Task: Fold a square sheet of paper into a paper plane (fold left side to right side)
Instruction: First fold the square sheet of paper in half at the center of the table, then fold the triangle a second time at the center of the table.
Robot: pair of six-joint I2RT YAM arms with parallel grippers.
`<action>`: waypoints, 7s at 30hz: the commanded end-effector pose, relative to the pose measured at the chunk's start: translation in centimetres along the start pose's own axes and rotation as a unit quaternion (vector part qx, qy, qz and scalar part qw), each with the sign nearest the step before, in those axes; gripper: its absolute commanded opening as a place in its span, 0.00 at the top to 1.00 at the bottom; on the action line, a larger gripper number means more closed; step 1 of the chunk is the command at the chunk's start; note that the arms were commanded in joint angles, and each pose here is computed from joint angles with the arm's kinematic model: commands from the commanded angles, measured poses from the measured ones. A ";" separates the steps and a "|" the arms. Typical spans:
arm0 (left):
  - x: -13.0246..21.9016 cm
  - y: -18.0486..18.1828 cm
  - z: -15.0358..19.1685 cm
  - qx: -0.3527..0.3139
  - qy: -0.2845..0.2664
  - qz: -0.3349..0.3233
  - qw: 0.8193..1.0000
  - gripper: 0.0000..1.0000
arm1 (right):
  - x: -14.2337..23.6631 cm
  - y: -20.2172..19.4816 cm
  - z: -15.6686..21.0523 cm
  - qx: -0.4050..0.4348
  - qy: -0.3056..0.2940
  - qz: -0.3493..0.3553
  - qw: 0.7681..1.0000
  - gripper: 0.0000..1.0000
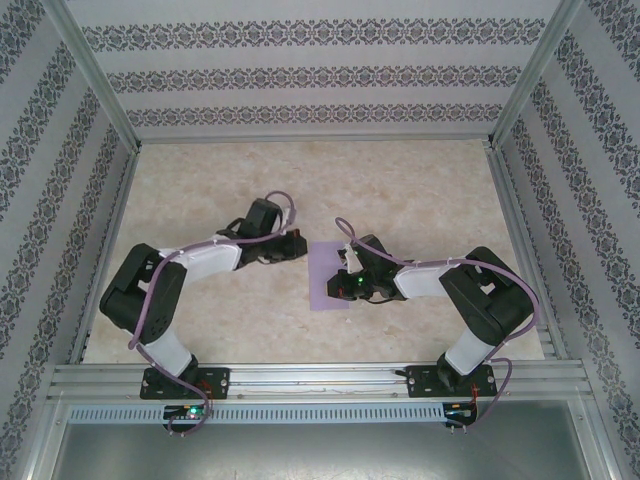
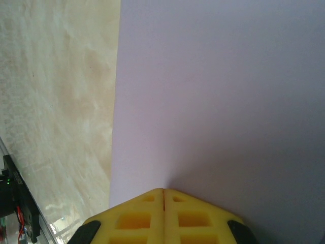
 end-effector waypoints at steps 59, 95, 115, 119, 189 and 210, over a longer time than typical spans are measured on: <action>-4.6 3.1 5.6 0.024 0.057 -0.048 0.997 1.00 | 4.5 -0.9 2.2 -0.104 0.023 -0.053 0.993 0.58; -3.5 0.9 4.4 -0.009 0.034 -0.023 0.999 0.99 | 3.4 -3.7 -5.1 -0.085 -0.034 -0.062 0.994 0.90; 3.6 -5.7 10.8 -0.297 -0.007 -0.061 0.953 0.65 | 5.1 -1.8 -4.1 -0.140 -0.024 -0.096 0.985 1.00; 2.6 -7.3 13.3 -0.345 0.001 -0.064 0.936 0.59 | 5.0 -2.0 -4.1 -0.143 -0.026 -0.091 0.985 1.00; -1.4 -5.7 11.2 -0.167 0.031 0.044 0.985 1.00 | 5.4 -0.5 3.4 -0.043 -0.030 -0.060 0.997 1.00; -1.8 -3.5 10.8 -0.151 0.051 0.030 0.987 1.00 | 3.2 -3.8 6.0 -0.073 0.031 0.021 0.997 1.00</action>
Point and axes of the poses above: each hand's point on the last joint's axis, 136 mm out from that joint toward the fingers, its own x axis back along the fingers, its own y axis along the line the jaws close on, z = x × y, the point moved 4 cm from there along x, back along the fingers, and after that the axes turned 6 degrees about x, right-handed, at the moved point
